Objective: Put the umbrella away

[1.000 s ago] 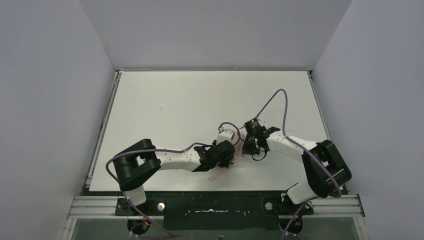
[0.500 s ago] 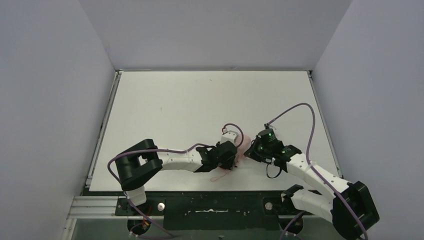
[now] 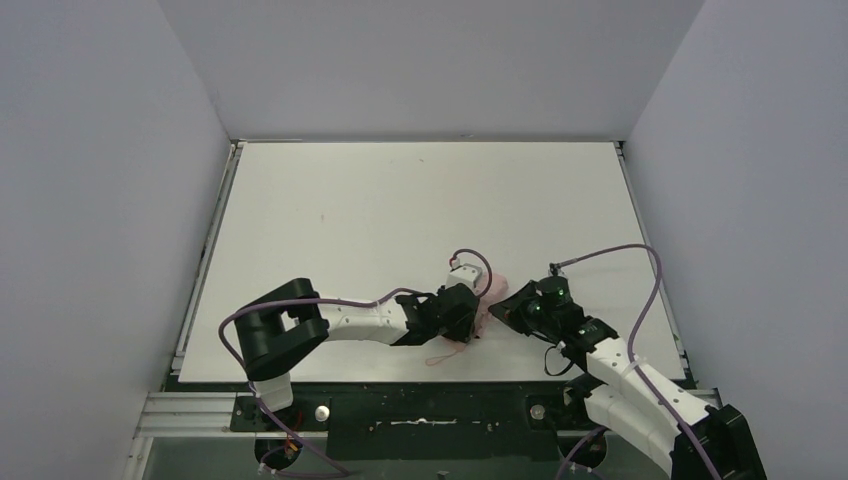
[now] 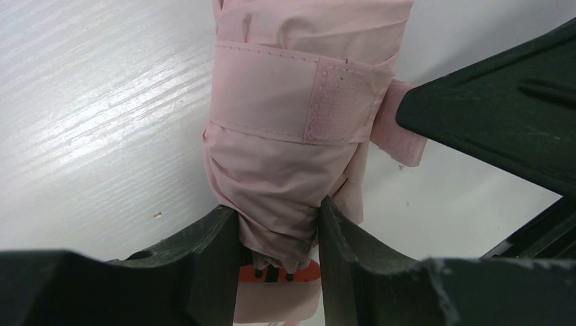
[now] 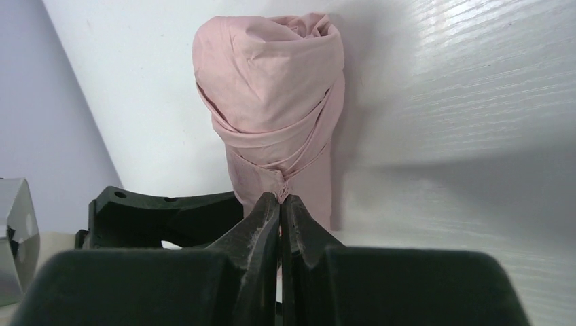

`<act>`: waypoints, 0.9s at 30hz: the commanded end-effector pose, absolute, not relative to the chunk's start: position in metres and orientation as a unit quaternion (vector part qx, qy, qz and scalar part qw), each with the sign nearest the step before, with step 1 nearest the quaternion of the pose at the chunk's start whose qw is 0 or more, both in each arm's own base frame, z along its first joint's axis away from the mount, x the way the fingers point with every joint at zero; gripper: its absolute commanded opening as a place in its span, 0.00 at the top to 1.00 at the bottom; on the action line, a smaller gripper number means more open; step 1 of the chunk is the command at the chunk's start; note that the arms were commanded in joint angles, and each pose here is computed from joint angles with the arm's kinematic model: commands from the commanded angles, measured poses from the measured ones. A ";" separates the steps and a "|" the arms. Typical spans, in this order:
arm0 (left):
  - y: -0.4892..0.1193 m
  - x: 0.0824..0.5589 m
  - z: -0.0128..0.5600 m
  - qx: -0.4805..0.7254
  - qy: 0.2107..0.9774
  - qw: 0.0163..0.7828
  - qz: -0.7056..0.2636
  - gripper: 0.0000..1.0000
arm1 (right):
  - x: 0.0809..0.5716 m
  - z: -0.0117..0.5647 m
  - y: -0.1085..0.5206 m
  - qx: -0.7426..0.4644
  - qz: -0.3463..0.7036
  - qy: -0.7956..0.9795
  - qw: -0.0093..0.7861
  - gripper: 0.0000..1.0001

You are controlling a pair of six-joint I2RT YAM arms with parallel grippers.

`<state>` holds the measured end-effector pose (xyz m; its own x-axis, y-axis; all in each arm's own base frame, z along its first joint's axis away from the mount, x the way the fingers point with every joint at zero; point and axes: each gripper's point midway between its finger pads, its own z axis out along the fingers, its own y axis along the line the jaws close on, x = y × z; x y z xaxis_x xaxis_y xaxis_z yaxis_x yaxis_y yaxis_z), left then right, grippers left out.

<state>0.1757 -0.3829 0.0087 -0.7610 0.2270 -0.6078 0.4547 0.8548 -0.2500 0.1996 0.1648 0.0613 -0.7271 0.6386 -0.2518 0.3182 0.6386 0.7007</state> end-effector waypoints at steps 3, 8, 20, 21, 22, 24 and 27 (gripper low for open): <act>-0.270 0.117 -0.084 0.247 0.960 0.128 0.002 1.00 | 0.231 0.145 0.200 0.294 0.522 0.749 0.284 1.00; -0.273 0.114 -0.085 0.257 0.958 0.129 0.002 1.00 | 0.239 0.154 0.200 0.323 0.562 0.709 0.279 1.00; -0.274 0.109 -0.088 0.272 0.954 0.124 0.003 1.00 | 0.256 0.178 0.200 0.346 0.612 0.650 0.288 1.00; -0.275 0.108 -0.089 0.274 0.954 0.123 0.004 1.00 | 0.257 0.181 0.200 0.347 0.616 0.646 0.287 1.00; -0.275 0.108 -0.089 0.276 0.953 0.123 0.004 1.00 | 0.258 0.181 0.200 0.349 0.618 0.644 0.286 1.00; -0.276 0.106 -0.090 0.282 0.952 0.121 0.006 1.00 | 0.259 0.182 0.201 0.351 0.622 0.640 0.284 1.00; -0.278 0.105 -0.091 0.289 0.950 0.121 0.007 1.00 | 0.261 0.180 0.202 0.353 0.621 0.641 0.282 1.00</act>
<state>0.1803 -0.3869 0.0053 -0.7396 0.2318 -0.6319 0.4456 0.8723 -0.2015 0.2323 0.1814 0.0642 -0.5493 0.8324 0.0734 0.4438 0.2162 0.8697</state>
